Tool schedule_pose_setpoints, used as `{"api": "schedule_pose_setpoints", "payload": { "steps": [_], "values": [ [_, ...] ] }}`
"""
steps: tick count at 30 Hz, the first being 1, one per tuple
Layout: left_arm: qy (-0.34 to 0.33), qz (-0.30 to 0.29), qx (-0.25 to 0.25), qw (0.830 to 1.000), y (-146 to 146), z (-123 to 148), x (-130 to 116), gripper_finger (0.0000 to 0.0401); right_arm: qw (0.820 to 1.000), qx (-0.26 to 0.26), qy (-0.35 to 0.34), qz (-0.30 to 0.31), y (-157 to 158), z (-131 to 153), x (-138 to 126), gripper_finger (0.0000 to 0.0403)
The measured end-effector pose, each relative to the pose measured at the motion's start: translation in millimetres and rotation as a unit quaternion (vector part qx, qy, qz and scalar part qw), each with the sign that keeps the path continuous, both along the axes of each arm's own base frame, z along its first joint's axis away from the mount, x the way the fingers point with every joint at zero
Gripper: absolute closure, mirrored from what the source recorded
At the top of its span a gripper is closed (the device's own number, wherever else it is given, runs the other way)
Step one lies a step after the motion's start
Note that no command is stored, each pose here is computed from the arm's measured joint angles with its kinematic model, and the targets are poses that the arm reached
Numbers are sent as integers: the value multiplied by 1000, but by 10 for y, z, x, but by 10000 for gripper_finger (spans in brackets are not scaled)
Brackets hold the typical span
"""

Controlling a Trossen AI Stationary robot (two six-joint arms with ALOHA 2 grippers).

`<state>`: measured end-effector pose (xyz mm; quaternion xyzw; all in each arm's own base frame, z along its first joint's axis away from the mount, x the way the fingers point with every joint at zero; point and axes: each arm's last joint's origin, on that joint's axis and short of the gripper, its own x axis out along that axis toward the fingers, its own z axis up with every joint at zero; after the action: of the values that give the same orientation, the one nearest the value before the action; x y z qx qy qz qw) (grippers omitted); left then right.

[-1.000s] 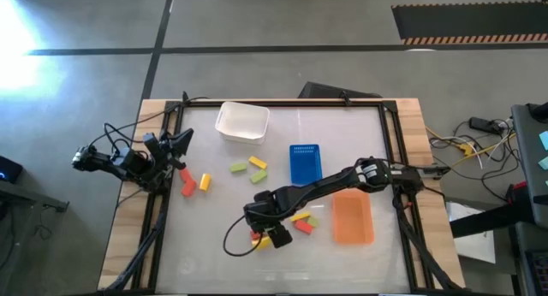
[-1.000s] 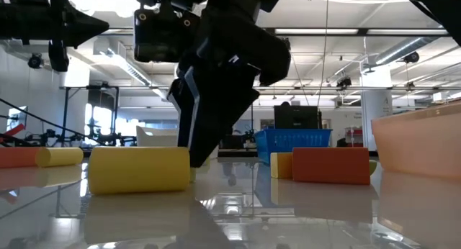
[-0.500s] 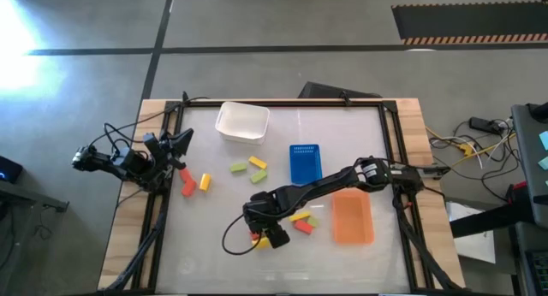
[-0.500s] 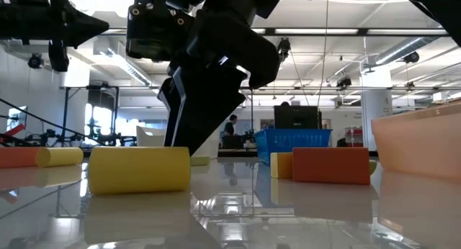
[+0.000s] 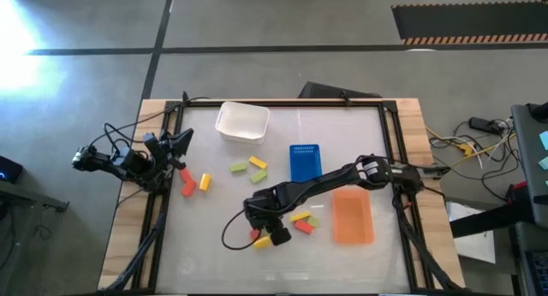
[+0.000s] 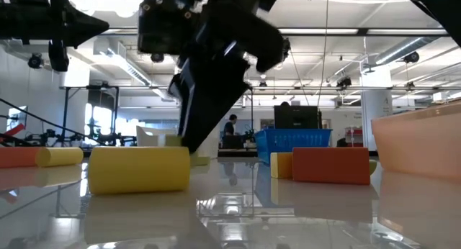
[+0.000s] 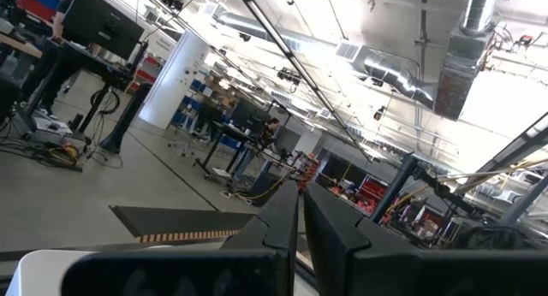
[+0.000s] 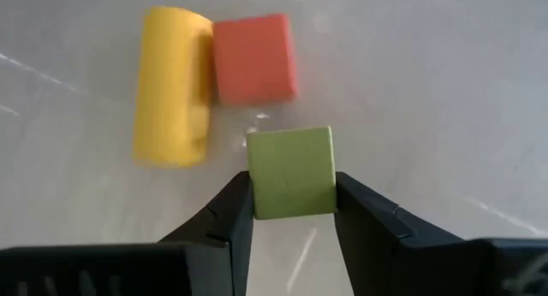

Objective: Sort & place blocks by color
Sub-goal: Put the green block into the orange bin

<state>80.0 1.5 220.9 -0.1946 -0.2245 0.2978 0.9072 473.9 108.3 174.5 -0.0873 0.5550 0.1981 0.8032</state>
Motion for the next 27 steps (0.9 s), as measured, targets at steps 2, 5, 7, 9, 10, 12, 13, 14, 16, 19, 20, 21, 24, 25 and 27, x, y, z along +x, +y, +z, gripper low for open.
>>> {"api": "schedule_pose_setpoints", "payload": {
  "steps": [2, 5, 7, 9, 10, 12, 13, 14, 16, 19, 20, 21, 24, 25, 27],
  "values": [
    [-1, 0, 0, 1000, 1, 6, -2, 393, 1000, -16, 4, -19, -26, 138, -62, 284],
    [-1, 0, 0, 1000, 1, 5, -3, 393, 997, -36, 17, -62, -68, 346, -175, 284],
    [-1, 0, 0, 1000, 1, 5, -3, 393, 994, -42, 31, -98, -95, 490, -268, 284],
    [-2, 0, 0, 1000, 1, 9, -4, 393, 988, -49, 42, -140, -122, 633, -371, 284],
    [-2, 0, 0, 1000, 2, 12, -5, 393, 984, -54, 50, -162, -138, 692, -432, 284],
    [-4, 0, -1, 1000, 2, 15, -8, 393, 974, -62, 57, -209, -155, 801, -555, 284],
    [-5, 1, 0, 1000, 3, 18, -10, 393, 969, -63, 58, -232, -154, 840, -622, 284],
    [-5, 3, 3, 1000, 4, 24, -14, 393, 963, -64, 61, -256, -160, 868, -693, 284],
    [-7, 6, 9, 1000, 6, 37, -22, 393, 952, -54, 64, -295, -153, 920, -850, 284],
    [-6, 7, 10, 1000, 6, 35, -22, 393, 933, -48, 78, -349, -135, 937, -1138, 284],
    [-6, 7, 10, 1000, 6, 36, -22, 393, 925, -46, 83, -368, -131, 932, -1242, 284],
    [-7, 7, 10, 1000, 6, 36, -22, 393, 917, -44, 90, -386, -126, 918, -1349, 284],
    [-5, 7, 11, 1000, 6, 31, -21, 393, 890, -35, 106, -441, -121, 890, -1684, 284],
    [-6, 7, 11, 1000, 6, 32, -22, 393, 883, -30, 110, -456, -117, 886, -1796, 284],
    [-6, 7, 11, 1000, 7, 32, -22, 393, 868, -18, 116, -483, -113, 888, -2015, 284]
  ]
}}
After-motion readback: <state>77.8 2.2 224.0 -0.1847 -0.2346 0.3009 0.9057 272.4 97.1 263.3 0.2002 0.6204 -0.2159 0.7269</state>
